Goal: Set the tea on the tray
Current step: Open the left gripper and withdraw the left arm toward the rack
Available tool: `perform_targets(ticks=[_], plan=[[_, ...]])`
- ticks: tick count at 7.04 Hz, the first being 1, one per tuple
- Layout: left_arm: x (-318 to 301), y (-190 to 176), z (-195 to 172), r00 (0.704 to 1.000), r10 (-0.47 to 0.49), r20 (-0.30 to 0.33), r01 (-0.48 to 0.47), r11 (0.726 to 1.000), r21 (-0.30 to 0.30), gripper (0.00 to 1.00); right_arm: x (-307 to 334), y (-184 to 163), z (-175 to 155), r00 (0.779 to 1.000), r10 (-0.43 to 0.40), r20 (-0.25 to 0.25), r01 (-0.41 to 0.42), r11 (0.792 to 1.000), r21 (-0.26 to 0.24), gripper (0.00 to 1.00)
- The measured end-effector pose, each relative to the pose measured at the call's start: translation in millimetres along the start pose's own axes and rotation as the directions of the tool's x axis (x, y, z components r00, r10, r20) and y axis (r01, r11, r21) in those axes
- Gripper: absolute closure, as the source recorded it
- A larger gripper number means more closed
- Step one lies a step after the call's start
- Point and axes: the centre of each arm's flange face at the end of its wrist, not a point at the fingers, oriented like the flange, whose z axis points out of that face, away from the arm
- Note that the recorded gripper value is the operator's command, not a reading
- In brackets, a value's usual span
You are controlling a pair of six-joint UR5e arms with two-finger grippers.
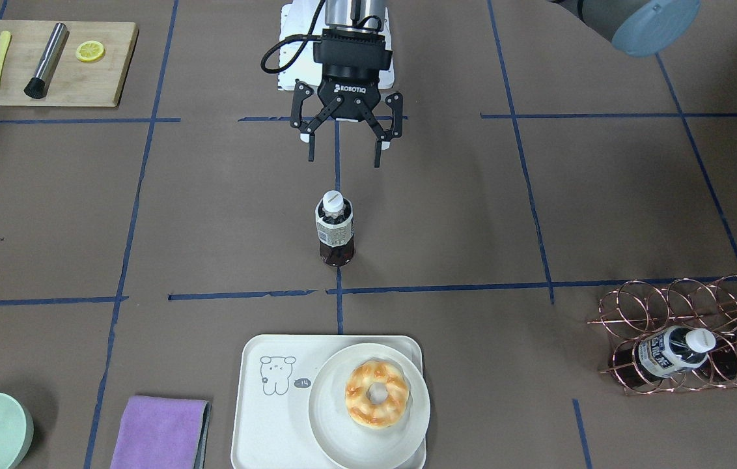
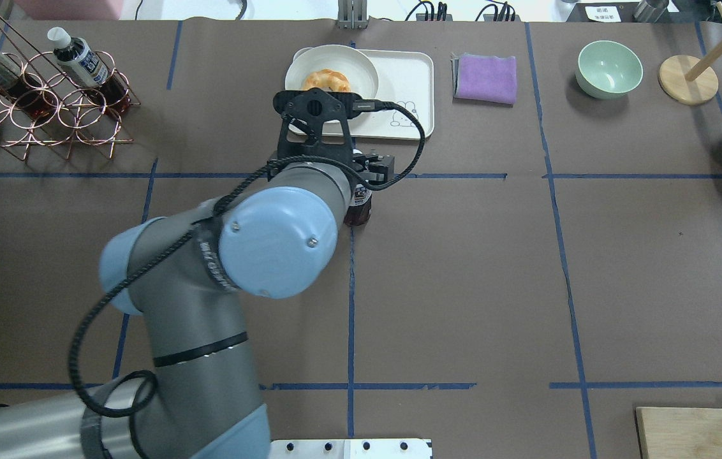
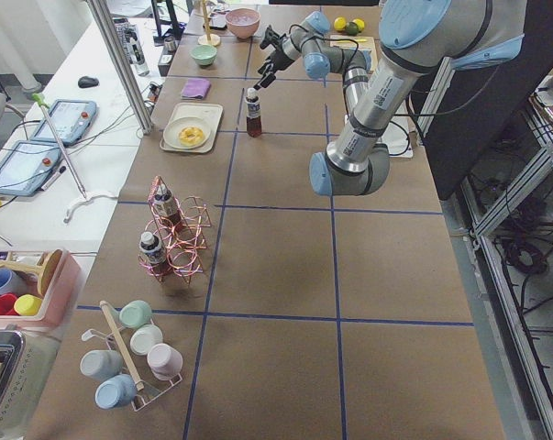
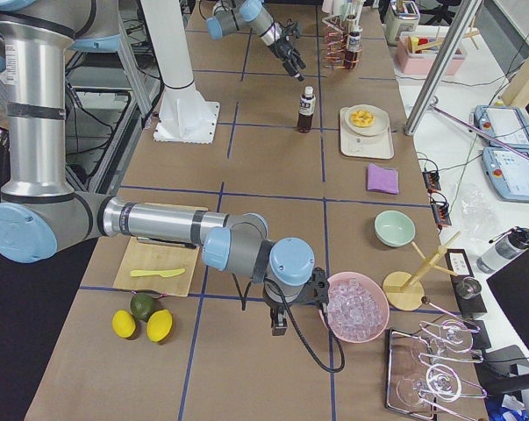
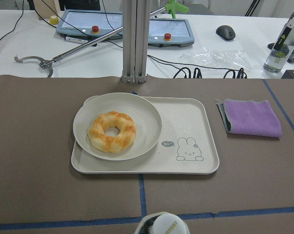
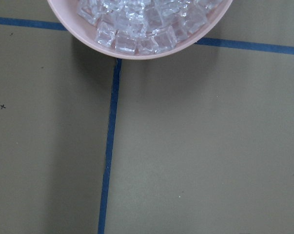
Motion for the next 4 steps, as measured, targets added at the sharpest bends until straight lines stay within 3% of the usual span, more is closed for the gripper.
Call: perform_targets(ticks=[2, 4], plan=[[-87, -20, -15, 0.997, 0.069, 0.033, -0.062, 0.985, -0.163, 0.00, 0, 0, 0, 1.000, 0.000, 0.000, 0.000, 1.000, 0.000, 0.00], [-178, -29, 0, 0.988, 0.111, 0.107, -0.064, 0.924, -0.377, 0.00, 0, 0, 0, 1.000, 0.000, 0.000, 0.000, 1.000, 0.000, 0.00]])
